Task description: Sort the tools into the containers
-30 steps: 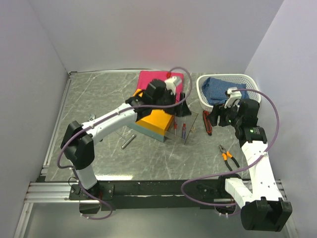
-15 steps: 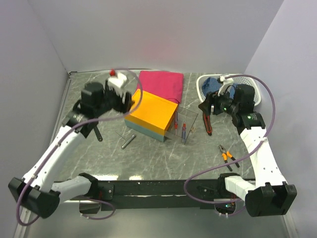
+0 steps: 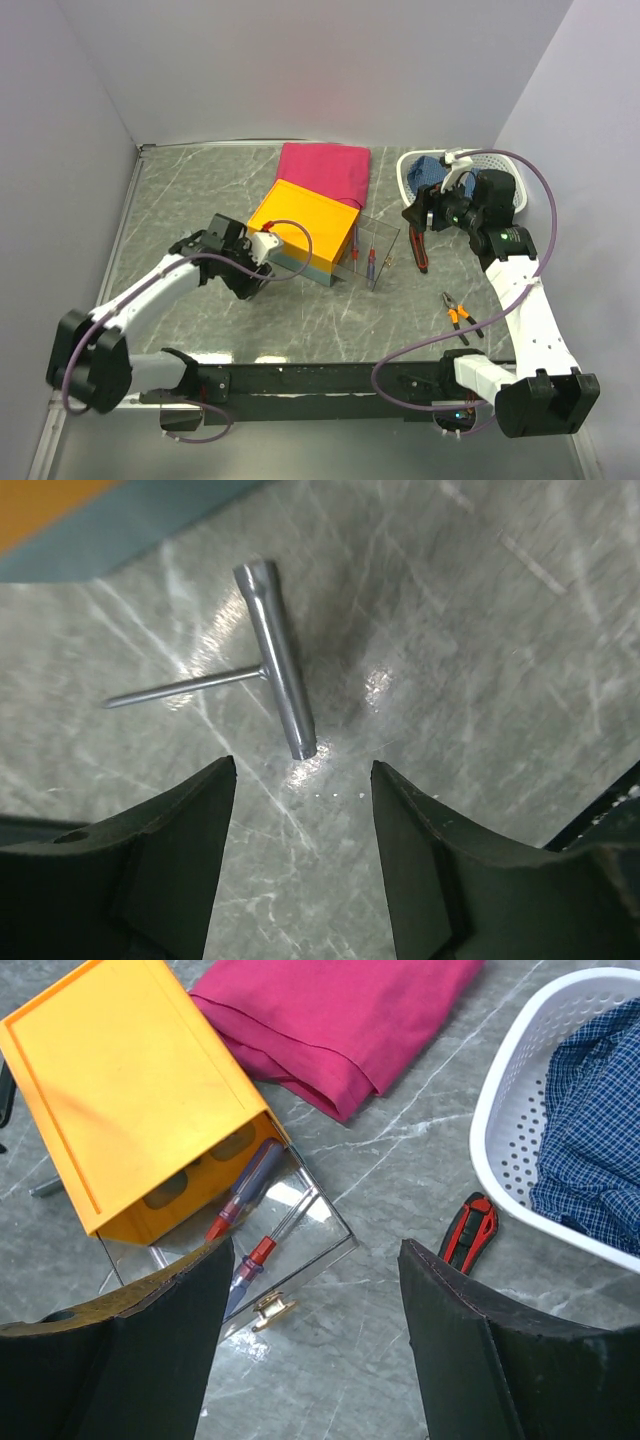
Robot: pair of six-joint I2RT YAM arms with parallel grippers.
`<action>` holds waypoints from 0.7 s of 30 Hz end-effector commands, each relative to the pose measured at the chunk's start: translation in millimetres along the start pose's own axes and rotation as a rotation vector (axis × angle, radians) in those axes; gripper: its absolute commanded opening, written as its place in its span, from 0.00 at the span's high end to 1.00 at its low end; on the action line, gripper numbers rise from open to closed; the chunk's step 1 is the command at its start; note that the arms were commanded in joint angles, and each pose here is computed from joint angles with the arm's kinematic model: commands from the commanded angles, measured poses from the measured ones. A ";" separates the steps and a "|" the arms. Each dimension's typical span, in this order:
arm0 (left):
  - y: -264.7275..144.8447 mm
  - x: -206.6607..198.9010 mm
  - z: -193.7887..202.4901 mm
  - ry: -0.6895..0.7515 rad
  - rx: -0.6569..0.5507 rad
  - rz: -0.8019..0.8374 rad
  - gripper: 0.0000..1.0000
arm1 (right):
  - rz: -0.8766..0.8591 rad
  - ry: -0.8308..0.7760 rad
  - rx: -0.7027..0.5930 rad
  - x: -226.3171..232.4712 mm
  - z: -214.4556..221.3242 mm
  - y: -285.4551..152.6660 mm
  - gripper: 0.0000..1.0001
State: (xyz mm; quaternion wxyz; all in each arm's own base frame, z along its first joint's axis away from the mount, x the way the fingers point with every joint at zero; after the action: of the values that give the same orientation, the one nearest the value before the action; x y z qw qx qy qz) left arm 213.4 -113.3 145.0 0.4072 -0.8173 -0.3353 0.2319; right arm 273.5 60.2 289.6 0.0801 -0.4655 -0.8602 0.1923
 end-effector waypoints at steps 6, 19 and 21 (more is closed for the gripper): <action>45.0 15.4 9.3 -0.002 0.130 -0.005 0.40 | 0.038 -0.053 -0.040 -2.8 -16.9 -11.5 0.26; 67.1 20.0 32.7 -0.026 0.249 -0.007 0.87 | 0.042 -0.046 -0.032 -5.7 -11.2 -5.0 0.26; 56.8 17.1 29.9 -0.039 0.242 -0.002 0.99 | 0.038 -0.051 -0.030 -6.0 -11.6 -4.0 0.26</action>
State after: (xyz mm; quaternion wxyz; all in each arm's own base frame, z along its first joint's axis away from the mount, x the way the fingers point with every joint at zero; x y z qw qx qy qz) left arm 226.5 -113.1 76.3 0.4925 -0.7629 -0.3095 0.2821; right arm 272.6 57.2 286.5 0.0798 -0.4708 -0.8545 0.2045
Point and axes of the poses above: each gripper's point midway between its finger pads, its own y axis out along the fingers, its own x axis along the line the jaws close on, z = x × y, the point moved 6 cm from there along -y, back along the fingers, and after that the axes turned 12 degrees about -y, right-handed, at the moved point
